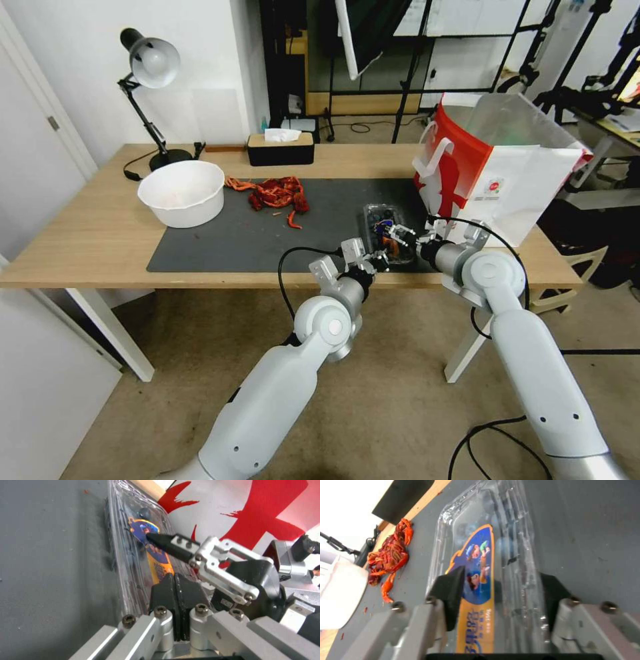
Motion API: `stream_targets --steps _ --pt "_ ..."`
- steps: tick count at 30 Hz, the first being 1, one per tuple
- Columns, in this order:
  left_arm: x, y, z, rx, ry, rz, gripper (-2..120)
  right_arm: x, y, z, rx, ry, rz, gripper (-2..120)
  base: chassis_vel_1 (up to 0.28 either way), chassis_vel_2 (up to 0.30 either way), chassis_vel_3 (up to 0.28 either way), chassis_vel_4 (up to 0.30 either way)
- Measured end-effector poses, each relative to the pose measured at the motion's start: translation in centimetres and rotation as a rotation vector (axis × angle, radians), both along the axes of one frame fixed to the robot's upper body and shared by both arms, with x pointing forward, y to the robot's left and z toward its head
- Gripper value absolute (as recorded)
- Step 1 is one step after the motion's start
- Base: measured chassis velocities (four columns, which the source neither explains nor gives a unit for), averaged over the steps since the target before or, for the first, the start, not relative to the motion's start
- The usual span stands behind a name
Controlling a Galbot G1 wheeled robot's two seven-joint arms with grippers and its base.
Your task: Close the takeout container lid, then place the container into the takeout bag.
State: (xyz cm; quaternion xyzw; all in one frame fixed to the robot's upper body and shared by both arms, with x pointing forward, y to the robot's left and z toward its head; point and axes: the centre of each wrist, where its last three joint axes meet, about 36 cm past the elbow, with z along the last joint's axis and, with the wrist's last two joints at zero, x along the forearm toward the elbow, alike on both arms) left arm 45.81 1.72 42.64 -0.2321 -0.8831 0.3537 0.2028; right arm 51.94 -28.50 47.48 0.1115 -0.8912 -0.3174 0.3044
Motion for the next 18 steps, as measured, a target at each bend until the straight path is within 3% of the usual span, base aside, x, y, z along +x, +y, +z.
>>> stream_targets --steps 12,18 --pt "0.0 0.5 0.2 -0.005 -0.01 0.006 0 0.0 0.0 0.2 0.01 -0.001 0.005 2 0.0 0.0 0.0 0.0" --pt "-0.3 1.4 0.1 -0.003 -0.015 0.012 0 0.0 -0.2 0.4 0.008 -0.009 0.004 0 0.0 0.0 0.0 0.0"
